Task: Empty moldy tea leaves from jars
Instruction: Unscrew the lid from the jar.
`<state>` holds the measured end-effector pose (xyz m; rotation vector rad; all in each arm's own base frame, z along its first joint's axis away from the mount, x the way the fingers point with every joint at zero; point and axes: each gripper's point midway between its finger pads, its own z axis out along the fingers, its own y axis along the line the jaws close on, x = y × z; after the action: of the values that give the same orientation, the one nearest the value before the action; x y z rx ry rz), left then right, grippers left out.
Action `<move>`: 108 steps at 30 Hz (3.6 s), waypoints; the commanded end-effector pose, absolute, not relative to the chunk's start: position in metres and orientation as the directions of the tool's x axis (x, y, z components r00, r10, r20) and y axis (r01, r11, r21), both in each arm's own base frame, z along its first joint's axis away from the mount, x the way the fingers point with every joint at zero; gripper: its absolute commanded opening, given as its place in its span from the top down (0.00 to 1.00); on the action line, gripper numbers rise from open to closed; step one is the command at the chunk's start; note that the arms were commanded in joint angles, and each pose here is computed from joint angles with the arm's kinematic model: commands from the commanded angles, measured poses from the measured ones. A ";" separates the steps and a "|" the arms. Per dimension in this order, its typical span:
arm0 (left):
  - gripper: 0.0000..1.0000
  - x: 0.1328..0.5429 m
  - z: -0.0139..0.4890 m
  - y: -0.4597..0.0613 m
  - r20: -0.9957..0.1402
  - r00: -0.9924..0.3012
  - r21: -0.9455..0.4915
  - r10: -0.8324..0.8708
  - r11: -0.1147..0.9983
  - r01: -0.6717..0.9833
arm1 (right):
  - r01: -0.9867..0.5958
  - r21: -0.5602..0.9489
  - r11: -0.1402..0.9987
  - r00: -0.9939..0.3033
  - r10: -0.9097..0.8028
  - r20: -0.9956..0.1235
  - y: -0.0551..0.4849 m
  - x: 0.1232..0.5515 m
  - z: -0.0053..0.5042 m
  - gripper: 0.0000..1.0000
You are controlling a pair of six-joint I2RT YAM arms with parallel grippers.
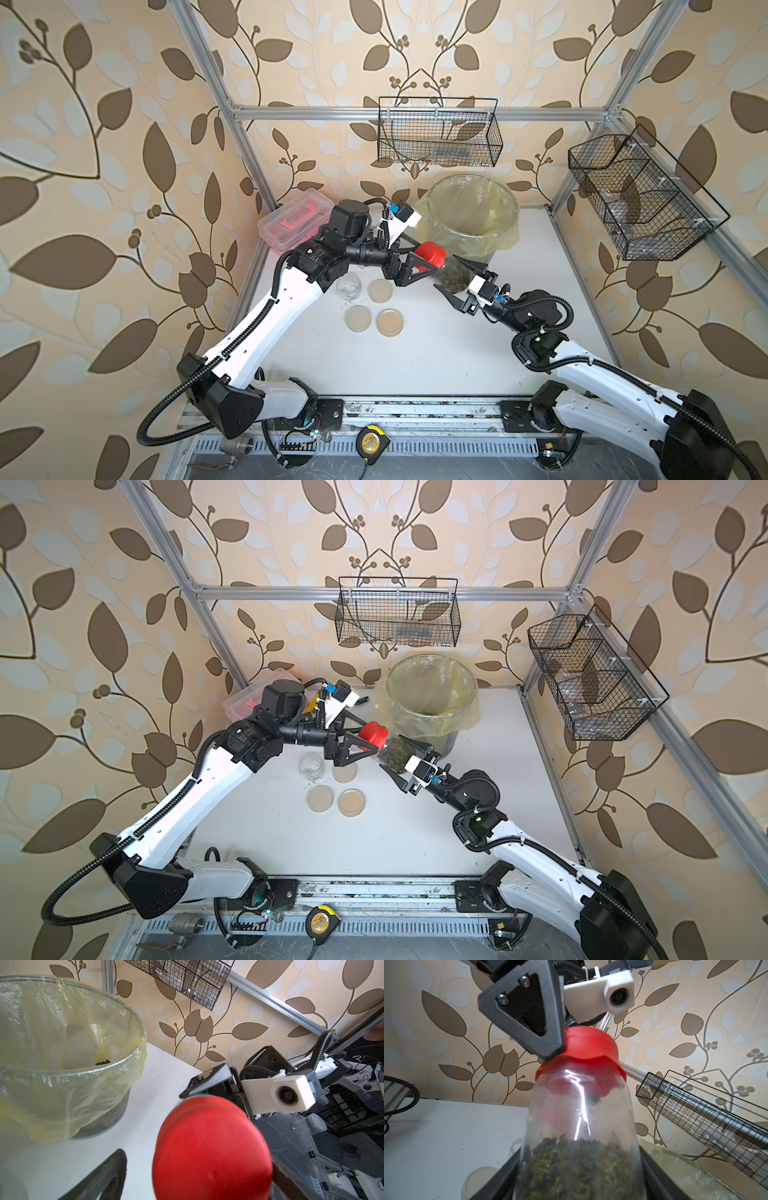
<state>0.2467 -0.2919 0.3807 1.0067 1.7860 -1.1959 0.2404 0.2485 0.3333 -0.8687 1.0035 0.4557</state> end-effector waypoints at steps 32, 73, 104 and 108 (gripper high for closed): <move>0.01 0.307 0.396 -0.276 -0.690 -0.694 -0.682 -0.207 0.508 0.526 | -0.417 -0.562 0.714 0.511 -0.327 -0.795 0.249 0.284 0.324 0.47; 0.41 0.236 0.407 -0.295 -0.921 -0.348 -0.321 0.177 0.162 0.933 | -0.621 -0.498 0.605 0.561 -0.101 -0.821 0.252 0.233 0.351 0.48; 0.01 0.277 0.441 -0.258 -0.937 -0.349 -0.309 -0.023 0.525 0.793 | -0.412 -0.546 0.730 0.552 -0.276 -0.787 0.233 0.259 0.357 0.50; 0.01 0.244 0.437 -0.258 -0.977 -0.159 -0.086 0.145 0.414 0.906 | -0.456 -0.517 0.724 0.567 -0.211 -0.796 0.224 0.248 0.363 0.51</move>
<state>0.2719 -0.2642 0.4176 0.6815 1.7999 -1.0203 0.2626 0.2281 0.3457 -0.8008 1.0498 0.0840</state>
